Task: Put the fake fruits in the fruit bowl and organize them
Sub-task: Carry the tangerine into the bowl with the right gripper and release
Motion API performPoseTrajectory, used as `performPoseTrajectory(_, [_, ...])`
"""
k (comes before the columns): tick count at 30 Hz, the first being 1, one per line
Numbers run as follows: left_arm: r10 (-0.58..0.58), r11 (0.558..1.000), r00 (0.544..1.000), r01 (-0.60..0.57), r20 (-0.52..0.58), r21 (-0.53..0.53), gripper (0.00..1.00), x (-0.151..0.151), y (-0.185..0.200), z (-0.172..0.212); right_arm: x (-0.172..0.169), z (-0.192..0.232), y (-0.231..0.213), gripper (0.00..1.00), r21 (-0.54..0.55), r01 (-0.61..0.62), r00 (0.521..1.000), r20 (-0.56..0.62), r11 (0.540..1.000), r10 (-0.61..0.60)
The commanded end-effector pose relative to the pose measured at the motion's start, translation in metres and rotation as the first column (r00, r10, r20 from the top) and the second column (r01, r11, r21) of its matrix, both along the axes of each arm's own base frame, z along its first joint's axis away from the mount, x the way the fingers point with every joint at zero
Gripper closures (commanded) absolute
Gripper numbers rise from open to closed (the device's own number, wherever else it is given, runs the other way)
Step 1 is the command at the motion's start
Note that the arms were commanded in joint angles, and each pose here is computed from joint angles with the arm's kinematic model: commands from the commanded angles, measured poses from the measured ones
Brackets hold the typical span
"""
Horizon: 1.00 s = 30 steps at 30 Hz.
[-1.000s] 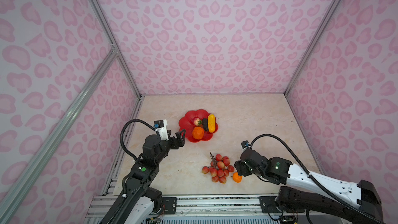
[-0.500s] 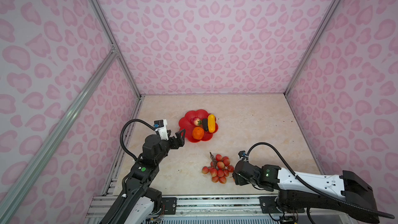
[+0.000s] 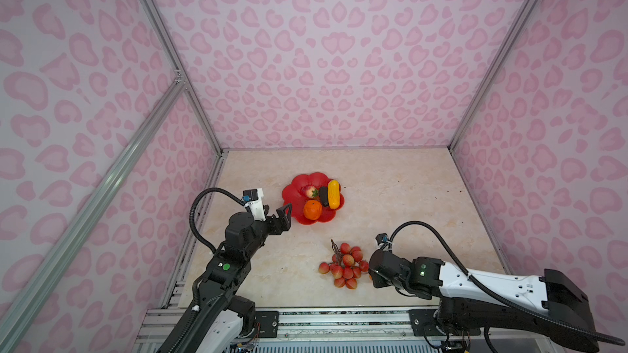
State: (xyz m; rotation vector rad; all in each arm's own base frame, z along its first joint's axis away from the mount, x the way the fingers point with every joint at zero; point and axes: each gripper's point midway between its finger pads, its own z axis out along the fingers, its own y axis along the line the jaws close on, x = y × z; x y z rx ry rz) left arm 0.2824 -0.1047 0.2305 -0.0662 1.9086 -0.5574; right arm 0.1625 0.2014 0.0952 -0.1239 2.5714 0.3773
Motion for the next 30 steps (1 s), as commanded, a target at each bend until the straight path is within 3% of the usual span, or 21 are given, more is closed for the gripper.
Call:
performPoseTrajectory(1, [0.001, 1.000, 1.000, -0.001, 0.026, 0.007, 0.09, 0.002, 0.000, 0.007, 0.029, 0.032, -0.020, 0.77, -0.063, 0.026, 0.993, 0.120, 0.998, -0.018])
performPoseTrajectory(5, [0.001, 1.000, 1.000, -0.001, 0.025, 0.002, 0.09, 0.001, 0.001, 0.006, 0.078, 0.064, -0.007, 0.79, 0.001, 0.020, 0.978, 0.209, 1.000, -0.019])
performPoseTrajectory(13, [0.001, 1.000, 1.000, -0.001, 0.031, 0.009, 0.09, -0.003, 0.002, 0.008, 0.159, 0.088, 0.059, 0.80, -0.109, -0.050, 0.954, 0.288, 0.993, 0.080])
performPoseTrajectory(23, [-0.001, 1.000, 0.999, 0.001, 0.044, 0.019, 0.09, -0.009, 0.005, 0.010, 0.232, 0.069, 0.148, 0.82, -0.149, -0.177, 0.937, 0.276, 0.973, 0.213])
performPoseTrajectory(30, [-0.029, 0.999, 0.998, 0.029, 0.055, 0.014, 0.09, -0.017, 0.002, 0.015, 0.244, 0.021, 0.165, 0.82, -0.166, -0.183, 0.960, 0.182, 0.969, 0.212])
